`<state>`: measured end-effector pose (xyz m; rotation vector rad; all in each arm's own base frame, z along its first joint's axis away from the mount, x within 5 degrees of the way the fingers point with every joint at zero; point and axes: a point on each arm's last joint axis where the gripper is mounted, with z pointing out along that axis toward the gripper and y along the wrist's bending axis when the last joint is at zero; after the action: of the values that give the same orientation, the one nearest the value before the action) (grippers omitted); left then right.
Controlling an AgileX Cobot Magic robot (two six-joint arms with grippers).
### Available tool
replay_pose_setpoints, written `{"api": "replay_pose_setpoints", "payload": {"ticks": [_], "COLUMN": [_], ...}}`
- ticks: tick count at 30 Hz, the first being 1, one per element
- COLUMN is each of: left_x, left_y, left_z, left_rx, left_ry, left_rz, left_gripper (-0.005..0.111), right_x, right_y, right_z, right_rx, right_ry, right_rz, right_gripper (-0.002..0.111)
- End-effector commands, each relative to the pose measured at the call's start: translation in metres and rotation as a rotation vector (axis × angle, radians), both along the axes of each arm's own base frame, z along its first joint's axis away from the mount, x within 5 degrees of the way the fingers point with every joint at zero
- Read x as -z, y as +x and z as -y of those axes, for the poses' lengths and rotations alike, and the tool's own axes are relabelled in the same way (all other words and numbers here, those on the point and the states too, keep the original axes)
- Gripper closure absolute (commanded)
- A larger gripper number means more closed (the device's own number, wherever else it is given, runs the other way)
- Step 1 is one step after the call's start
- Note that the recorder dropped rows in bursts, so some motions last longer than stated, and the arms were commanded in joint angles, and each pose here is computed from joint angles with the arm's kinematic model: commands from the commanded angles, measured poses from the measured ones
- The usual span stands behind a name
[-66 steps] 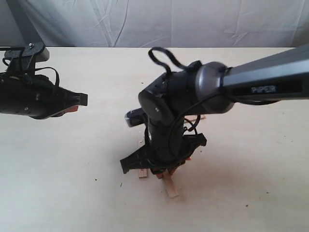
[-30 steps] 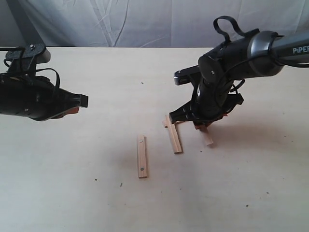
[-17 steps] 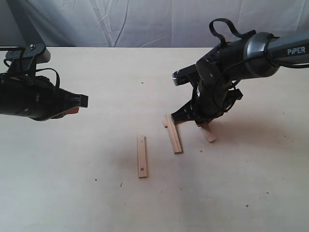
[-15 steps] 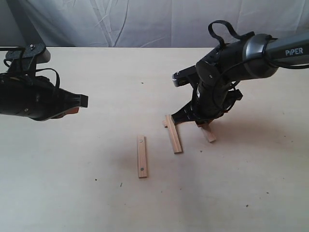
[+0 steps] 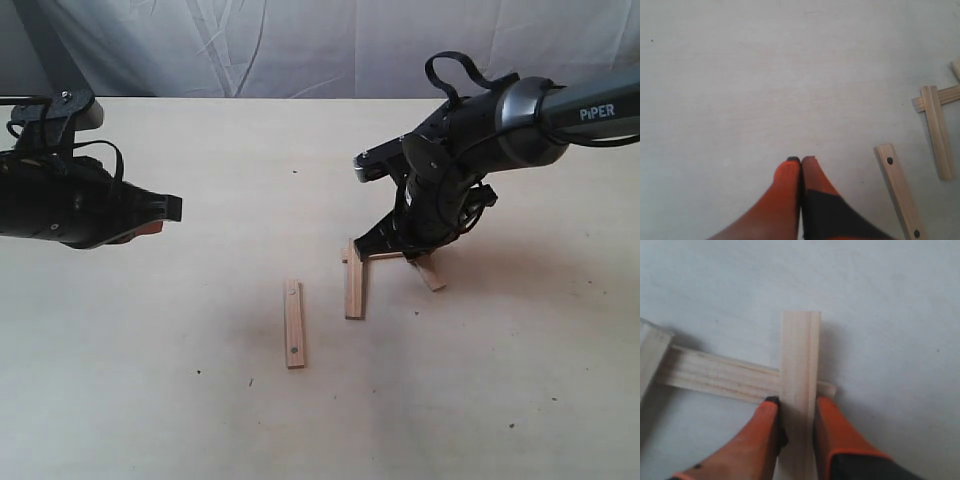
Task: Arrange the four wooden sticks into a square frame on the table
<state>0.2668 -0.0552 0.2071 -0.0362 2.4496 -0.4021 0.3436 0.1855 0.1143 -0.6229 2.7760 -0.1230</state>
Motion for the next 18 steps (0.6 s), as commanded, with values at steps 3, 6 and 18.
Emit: {"api": "replay_pose_setpoints", "payload": {"ticks": [3, 6, 18], "left_x": [-0.002, -0.002, -0.002], "left_y": [-0.001, -0.001, -0.001], "left_z": [0.000, 0.000, 0.000], "left_rx": [-0.003, -0.002, -0.001], "left_ry": [0.001, 0.002, 0.001], "left_rz": [0.012, 0.012, 0.011], "left_gripper": [0.107, 0.107, 0.107], "right_x": [-0.009, -0.011, -0.041], "right_y": [0.002, 0.000, -0.008], "right_z": [0.002, 0.002, 0.007], "right_rx": [0.001, 0.018, 0.061], "right_ry": [0.002, 0.008, 0.017], "right_rz": [0.019, 0.005, 0.003], "right_gripper": [0.108, 0.108, 0.108]}}
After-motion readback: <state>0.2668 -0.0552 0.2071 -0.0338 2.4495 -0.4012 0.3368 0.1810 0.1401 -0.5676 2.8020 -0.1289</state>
